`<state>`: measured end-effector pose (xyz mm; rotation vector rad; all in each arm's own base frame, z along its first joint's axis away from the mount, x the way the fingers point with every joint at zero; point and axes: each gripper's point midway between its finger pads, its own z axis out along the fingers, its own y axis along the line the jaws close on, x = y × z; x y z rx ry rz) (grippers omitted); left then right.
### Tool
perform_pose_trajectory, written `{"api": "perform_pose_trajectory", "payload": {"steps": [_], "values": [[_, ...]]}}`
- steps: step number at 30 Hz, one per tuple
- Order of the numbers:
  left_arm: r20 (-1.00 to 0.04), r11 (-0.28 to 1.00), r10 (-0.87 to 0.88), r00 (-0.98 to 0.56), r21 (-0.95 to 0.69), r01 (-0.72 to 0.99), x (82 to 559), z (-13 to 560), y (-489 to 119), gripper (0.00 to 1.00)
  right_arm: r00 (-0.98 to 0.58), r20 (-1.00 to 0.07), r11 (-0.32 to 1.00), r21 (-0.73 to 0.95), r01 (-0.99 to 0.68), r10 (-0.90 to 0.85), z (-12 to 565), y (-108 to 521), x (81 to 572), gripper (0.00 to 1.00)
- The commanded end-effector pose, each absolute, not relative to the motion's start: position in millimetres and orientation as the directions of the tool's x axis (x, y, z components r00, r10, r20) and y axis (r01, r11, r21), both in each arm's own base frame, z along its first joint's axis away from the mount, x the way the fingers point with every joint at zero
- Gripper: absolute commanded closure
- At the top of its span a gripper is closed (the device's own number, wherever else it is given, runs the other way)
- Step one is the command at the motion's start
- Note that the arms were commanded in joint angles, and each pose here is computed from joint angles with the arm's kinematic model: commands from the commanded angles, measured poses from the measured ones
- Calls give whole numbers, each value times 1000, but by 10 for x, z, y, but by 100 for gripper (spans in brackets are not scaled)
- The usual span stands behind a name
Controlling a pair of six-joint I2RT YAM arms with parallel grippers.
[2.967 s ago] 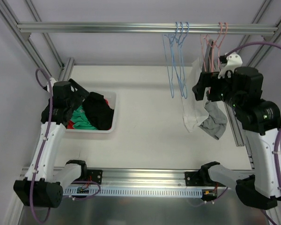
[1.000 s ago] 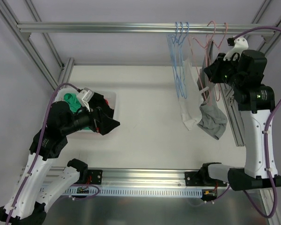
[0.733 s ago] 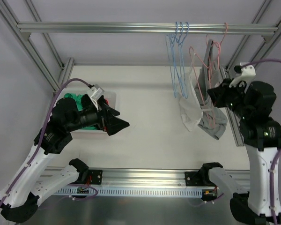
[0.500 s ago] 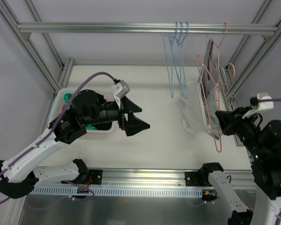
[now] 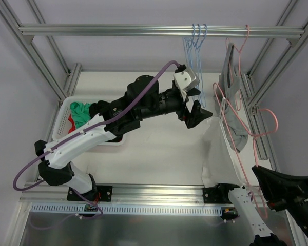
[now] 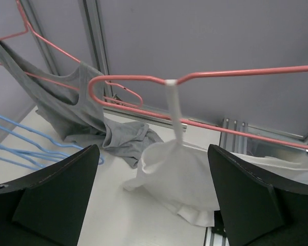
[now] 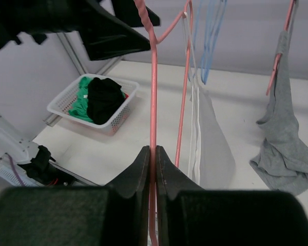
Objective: Remove the tank top from the hanger
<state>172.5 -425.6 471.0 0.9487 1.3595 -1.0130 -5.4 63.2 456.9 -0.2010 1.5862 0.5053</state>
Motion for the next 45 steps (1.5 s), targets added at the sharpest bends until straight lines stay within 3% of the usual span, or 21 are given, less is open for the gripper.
{"api": "perform_pose_trajectory", "payload": {"steps": [1, 3, 8, 11, 13, 17, 18, 19, 23, 35, 45], "values": [[-997, 259, -60, 44, 26, 965, 1705, 4935, -4394, 14, -197, -962, 828, 262, -496, 187, 4500, 743, -192, 100], [-997, 232, -64, 35, 20, 973, 1680, 4924, -4461, 24, -197, -962, 815, 266, -515, 190, 4530, 748, -213, 100], [-997, 226, -73, 31, 14, 974, 1681, 4933, -4498, 33, -191, -963, 805, 264, -531, 190, 4572, 765, -212, 100], [-997, 224, -70, 28, 12, 975, 1680, 4912, -4502, 60, -186, -964, 805, 262, -532, 191, 4590, 768, -198, 100], [-997, 230, -69, 24, 8, 973, 1680, 4892, -4481, 72, -184, -964, 806, 260, -532, 190, 4594, 764, -191, 100], [-998, 225, -68, 14, -2, 974, 1656, 4853, -4456, 70, -178, -965, 809, 258, -528, 192, 4599, 761, -155, 100], [-998, 220, -67, 12, -3, 976, 1642, 4849, -4446, 63, -179, -965, 810, 259, -526, 192, 4596, 760, -147, 100], [-998, 218, -69, 6, -9, 976, 1634, 4846, -4440, 48, -179, -965, 810, 257, -528, 190, 4597, 763, -140, 100], [-996, 225, -85, 12, -8, 974, 1626, 4881, -4395, 43, -181, -966, 815, 252, -521, 184, 4581, 758, -88, 100], [-996, 233, -86, -28, -47, 971, 1618, 4767, -4369, 43, -171, -967, 832, 249, -495, 188, 4574, 707, -5, 100], [-995, 230, -93, -33, -53, 972, 1663, 4741, -4479, 65, -153, -967, 791, 255, -556, 204, 4670, 810, -76, 100]]}}
